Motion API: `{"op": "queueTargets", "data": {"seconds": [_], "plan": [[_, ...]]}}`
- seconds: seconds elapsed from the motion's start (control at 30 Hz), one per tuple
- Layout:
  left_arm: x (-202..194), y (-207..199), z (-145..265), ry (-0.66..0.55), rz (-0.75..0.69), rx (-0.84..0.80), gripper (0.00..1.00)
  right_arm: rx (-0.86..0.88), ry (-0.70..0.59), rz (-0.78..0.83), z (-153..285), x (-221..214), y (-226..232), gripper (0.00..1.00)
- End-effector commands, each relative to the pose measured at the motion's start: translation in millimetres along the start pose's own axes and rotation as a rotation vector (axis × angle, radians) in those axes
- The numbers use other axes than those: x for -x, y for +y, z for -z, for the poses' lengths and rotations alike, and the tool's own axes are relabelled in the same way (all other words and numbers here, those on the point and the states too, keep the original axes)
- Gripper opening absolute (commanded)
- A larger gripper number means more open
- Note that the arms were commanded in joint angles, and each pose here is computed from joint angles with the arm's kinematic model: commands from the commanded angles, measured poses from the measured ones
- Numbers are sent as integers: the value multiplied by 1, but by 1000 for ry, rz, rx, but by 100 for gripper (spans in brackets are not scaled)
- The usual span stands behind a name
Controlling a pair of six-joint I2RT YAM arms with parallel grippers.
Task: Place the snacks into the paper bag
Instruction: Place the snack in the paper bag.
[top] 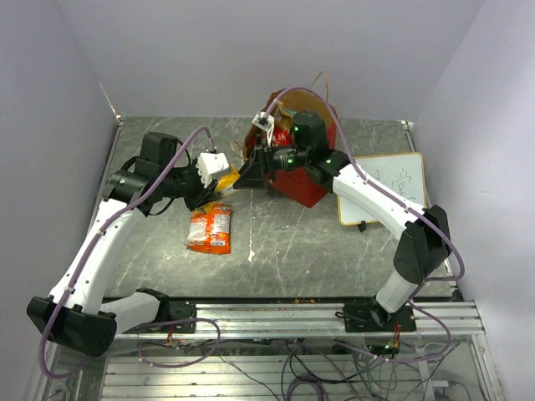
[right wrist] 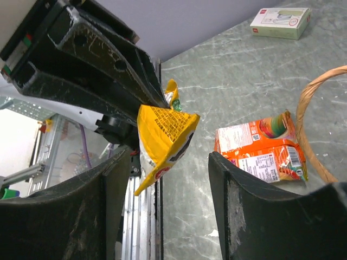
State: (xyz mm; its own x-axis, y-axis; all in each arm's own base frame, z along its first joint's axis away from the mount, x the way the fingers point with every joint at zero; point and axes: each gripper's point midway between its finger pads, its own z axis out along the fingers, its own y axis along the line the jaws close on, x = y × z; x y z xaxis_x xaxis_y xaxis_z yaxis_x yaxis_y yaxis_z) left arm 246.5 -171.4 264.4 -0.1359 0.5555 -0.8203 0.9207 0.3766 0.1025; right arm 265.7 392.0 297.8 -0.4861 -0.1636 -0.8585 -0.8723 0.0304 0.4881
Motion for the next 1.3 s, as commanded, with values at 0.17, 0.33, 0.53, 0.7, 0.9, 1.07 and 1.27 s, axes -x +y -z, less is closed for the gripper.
{"op": "queueTargets", "data": {"seconds": [0.17, 0.33, 0.53, 0.7, 0.9, 1.07, 1.27], "plan": [[6, 2, -1, -27, -25, 34, 27, -36, -12, -21, -9, 9, -10, 39], [6, 5, -1, -26, -21, 50, 28, -44, -7, -21, -9, 8, -13, 24], [5, 6, 0, -29, -17, 68, 40, -76, -3, 25, -5, 14, -16, 0], [2, 0, 2, -36, -38, 59, 59, -89, 1, 93, 4, 22, -12, 0], [3, -4, 9, -48, -66, 73, 78, -110, -2, 196, 28, 38, -3, 0], [9, 0, 18, -54, -78, 102, 84, -148, -20, 273, 64, 58, 0, 0], [9, 9, 22, -54, -68, 145, 89, -258, -105, 328, 127, 93, -4, 0]]}}
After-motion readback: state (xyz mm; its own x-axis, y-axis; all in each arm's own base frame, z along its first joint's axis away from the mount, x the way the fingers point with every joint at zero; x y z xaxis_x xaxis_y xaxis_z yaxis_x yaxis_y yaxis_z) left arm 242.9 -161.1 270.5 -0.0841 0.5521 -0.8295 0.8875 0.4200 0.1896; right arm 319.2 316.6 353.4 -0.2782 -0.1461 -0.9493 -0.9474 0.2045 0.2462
